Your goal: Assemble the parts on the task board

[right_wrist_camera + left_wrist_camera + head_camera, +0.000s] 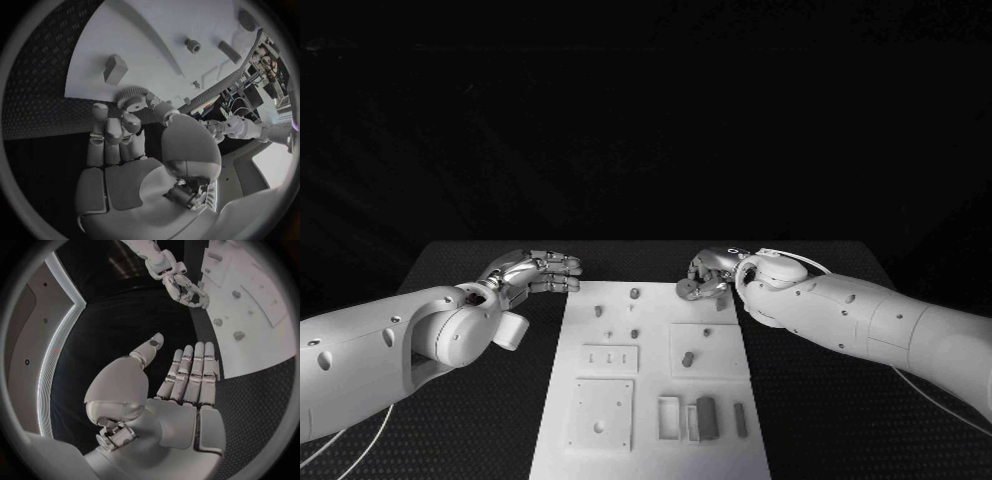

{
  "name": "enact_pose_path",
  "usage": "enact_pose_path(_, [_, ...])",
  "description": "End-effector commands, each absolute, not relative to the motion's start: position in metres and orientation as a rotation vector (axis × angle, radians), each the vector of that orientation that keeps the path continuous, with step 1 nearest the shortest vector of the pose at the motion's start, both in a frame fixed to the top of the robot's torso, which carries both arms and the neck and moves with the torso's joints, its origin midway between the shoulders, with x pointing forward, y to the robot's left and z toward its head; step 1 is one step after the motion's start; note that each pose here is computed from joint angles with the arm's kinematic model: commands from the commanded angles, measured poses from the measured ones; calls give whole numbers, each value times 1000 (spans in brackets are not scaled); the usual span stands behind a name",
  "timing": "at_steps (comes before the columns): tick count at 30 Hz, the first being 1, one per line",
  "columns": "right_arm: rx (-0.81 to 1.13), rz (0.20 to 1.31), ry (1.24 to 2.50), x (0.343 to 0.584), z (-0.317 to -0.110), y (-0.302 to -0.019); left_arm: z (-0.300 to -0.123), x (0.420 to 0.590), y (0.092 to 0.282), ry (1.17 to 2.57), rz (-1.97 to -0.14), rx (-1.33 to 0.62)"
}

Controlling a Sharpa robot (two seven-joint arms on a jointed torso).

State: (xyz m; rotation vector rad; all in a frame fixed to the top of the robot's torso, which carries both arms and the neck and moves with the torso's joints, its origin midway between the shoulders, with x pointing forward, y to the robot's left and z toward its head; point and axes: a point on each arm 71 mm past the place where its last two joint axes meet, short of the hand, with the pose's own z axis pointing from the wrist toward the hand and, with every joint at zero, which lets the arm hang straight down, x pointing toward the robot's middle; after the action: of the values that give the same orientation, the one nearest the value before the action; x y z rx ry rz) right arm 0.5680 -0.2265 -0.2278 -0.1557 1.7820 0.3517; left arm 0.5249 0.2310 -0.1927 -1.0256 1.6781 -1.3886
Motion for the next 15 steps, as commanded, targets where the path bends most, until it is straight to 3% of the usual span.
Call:
enact_pose_path(1, [-188,336,1811,566,-235,-226,-191,525,228,1677,-1415,-1016])
enact_pose_path(15, [-236,306,1811,562,-246,-223,-191,524,229,1677,-1414,-1017])
